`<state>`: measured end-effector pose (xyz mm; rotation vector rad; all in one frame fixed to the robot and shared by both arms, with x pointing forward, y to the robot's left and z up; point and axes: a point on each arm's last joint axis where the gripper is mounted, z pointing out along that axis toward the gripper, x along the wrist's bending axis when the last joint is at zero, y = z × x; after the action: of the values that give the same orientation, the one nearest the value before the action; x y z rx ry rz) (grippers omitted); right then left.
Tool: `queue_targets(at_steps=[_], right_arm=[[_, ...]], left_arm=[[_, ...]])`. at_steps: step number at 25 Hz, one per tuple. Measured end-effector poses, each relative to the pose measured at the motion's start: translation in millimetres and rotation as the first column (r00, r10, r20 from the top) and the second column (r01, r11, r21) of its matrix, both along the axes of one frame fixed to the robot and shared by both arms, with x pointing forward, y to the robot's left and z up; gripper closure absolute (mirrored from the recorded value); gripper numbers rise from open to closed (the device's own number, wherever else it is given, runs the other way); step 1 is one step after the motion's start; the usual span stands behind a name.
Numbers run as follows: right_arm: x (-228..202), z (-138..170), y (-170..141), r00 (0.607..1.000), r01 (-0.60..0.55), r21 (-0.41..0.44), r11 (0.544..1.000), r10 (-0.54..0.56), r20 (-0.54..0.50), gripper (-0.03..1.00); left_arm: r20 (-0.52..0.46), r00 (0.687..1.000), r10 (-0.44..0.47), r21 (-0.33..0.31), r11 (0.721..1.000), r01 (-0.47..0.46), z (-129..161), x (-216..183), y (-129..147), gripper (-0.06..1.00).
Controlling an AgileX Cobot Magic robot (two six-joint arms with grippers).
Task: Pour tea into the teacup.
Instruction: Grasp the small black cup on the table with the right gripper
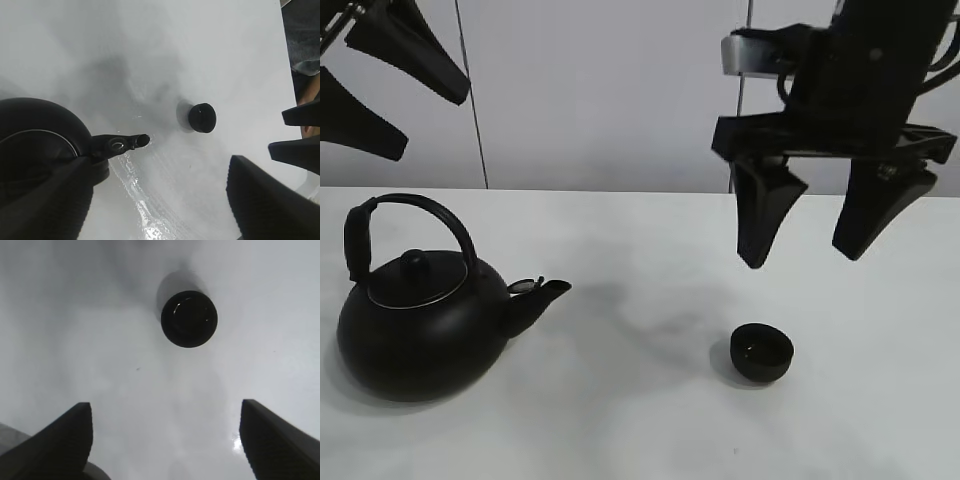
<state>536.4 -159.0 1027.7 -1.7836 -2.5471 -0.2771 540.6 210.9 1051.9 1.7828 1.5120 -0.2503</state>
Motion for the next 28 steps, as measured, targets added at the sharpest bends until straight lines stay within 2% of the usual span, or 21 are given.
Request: queue_targets(at_steps=[7,17,23,28], right_arm=[[13.0,-35.8,18.7,1.000,-0.019,-0.093,0.996,0.021,0.017,0.41],[26.8,-69.5,25.9,0.999,-0.005,-0.085,0.996,0.008,0.040,0.41],[20.7,-99.5,23.6,1.000,0.020,-0.082,0.996,-0.018,0.024,0.41],[17.8,-108.7,22.2,0.998,0.039,-0.065,0.997,-0.036,0.047,0.41]], left_arm=[[0.003,1.000,0.003,0.001,1.000,-0.003,0.0,0.3,0.1,0.41],[0.003,1.000,0.003,0.001,1.000,-0.003,0.0,0.3,0.1,0.41],[0.003,1.000,0.003,0.001,1.000,-0.003,0.0,0.3,0.1,0.41],[0.003,1.000,0.003,0.001,1.000,-0.003,0.0,0.3,0.1,0.41]])
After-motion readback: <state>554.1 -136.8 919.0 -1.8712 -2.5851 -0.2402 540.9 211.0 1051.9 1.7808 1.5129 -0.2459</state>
